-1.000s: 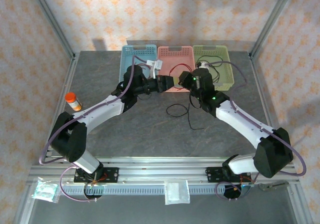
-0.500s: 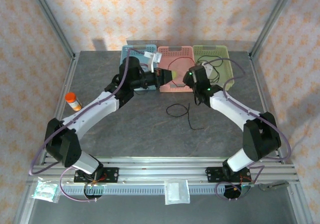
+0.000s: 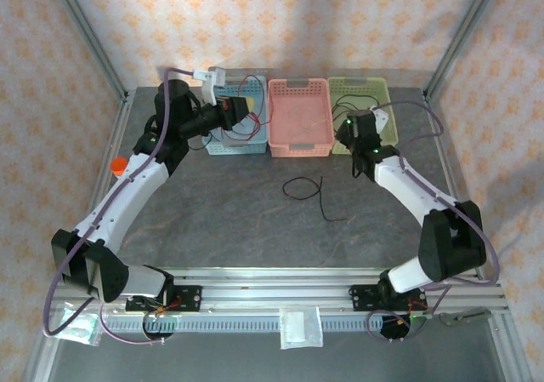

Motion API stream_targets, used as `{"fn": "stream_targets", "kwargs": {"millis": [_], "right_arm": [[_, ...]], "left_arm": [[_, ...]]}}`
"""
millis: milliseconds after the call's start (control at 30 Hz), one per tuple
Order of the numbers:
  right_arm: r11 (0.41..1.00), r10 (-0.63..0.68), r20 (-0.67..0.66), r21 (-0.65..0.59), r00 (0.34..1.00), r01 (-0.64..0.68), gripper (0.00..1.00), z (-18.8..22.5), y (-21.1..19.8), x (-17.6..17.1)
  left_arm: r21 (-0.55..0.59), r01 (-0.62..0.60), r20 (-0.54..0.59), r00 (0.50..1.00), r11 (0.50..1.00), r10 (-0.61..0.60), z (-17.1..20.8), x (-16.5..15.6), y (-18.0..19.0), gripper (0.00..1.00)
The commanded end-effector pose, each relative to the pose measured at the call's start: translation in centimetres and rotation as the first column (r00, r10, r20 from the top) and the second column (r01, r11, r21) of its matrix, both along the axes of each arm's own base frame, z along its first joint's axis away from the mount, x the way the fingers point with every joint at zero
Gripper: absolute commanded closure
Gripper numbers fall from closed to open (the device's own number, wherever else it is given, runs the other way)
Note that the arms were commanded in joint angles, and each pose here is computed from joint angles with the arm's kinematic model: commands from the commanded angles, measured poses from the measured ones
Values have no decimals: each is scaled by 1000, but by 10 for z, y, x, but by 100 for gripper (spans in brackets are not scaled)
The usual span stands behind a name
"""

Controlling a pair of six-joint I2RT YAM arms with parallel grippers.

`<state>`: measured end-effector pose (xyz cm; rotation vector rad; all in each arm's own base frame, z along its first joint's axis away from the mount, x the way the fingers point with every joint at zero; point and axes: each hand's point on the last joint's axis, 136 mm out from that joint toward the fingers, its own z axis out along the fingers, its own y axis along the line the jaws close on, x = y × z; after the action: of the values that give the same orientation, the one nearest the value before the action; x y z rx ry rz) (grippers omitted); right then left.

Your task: Untangle the cables

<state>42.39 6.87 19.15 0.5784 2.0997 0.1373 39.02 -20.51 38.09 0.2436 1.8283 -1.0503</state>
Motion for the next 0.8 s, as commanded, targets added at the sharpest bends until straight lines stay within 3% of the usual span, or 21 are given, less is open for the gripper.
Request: {"fn": "stream_targets", "kwargs": {"millis": [0,67,167,267,433,667,767], "right_arm": [[999,36,57,-42,998,-34,31,22,-3,-9],[984,180,110,-26,977,-178,31,33,18,-11],[911,409,144,-1,901,-413,26,41,61,-20],[864,502,93,-21,860,-502,21,33,89,-34],[860,510,41,-33,859,-509,19,14,103,-53],[895,447,5,-13,895,-447,19,-9,89,-65],[909,416,-40,-17,909,-417,20,-19,82,-69]], "left_arm": [[137,-141,11,990,981,141,-5,26,26,100],[216,-226,8,973,950,230,-16,46,38,100],[303,-312,12,946,900,324,-34,74,52,100],[352,-358,12,926,865,378,-52,100,58,100],[439,-426,-7,879,791,477,-87,143,73,100],[444,-347,-100,897,826,430,-137,188,59,100],[436,-394,-194,837,809,512,-167,203,82,100]]}}
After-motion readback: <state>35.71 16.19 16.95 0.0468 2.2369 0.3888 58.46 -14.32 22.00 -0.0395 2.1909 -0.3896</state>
